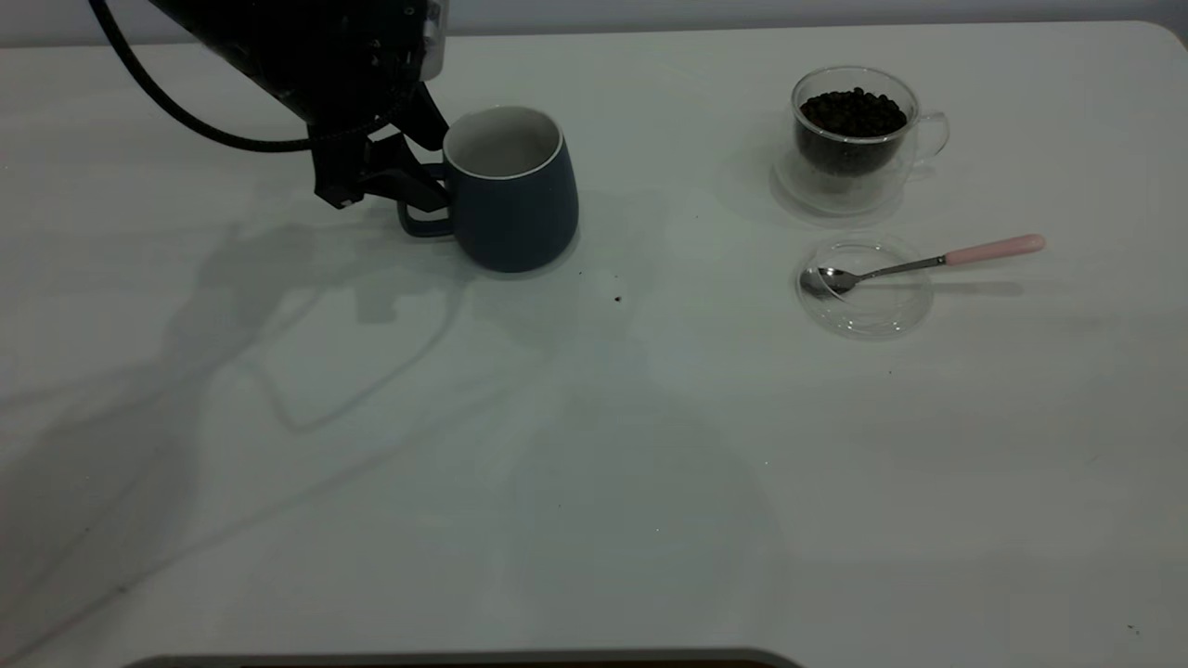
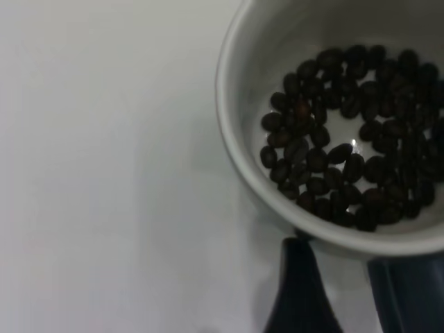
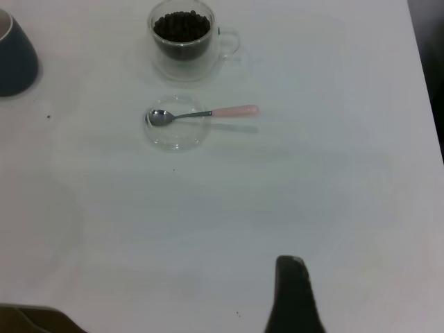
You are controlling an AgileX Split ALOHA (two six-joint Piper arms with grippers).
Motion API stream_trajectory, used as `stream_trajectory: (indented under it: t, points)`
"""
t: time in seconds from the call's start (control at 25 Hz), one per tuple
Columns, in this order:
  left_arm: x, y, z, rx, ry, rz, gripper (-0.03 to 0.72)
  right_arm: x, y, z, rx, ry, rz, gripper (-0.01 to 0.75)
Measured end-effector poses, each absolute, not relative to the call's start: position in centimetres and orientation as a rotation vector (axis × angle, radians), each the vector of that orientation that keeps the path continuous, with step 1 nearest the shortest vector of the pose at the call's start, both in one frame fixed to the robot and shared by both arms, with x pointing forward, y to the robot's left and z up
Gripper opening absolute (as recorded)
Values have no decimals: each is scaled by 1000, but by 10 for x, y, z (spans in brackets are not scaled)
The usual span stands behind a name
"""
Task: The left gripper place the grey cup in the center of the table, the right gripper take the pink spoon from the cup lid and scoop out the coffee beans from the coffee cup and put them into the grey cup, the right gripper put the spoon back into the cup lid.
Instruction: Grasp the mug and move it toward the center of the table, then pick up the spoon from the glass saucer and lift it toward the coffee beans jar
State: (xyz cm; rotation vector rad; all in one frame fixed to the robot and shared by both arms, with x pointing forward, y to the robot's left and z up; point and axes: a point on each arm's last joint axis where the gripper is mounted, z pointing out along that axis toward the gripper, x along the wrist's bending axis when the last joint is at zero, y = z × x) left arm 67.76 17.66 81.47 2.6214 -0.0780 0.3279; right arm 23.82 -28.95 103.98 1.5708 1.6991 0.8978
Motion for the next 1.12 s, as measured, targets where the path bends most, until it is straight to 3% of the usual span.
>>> stream_trajectory:
  t: [0.28,0.48,0.68,0.88,1.12]
  points:
    - [676,181,820,2617,-18,264,569,238,-289,1040,1571,1699,898,576]
    - [673,200,861,2625,87,180,569,238,-289,1040,1571,1699,898,576]
    - [659,206,930,2589,225,108,569,238,-289,1040,1571,1699,898,576]
    - [635,209,1029,2427,649,154,569,238,-289,1040,1571,1699,898,576]
    - [565,221,1133,2288,986,171,569,238,-289,1040,1571,1699,898,576]
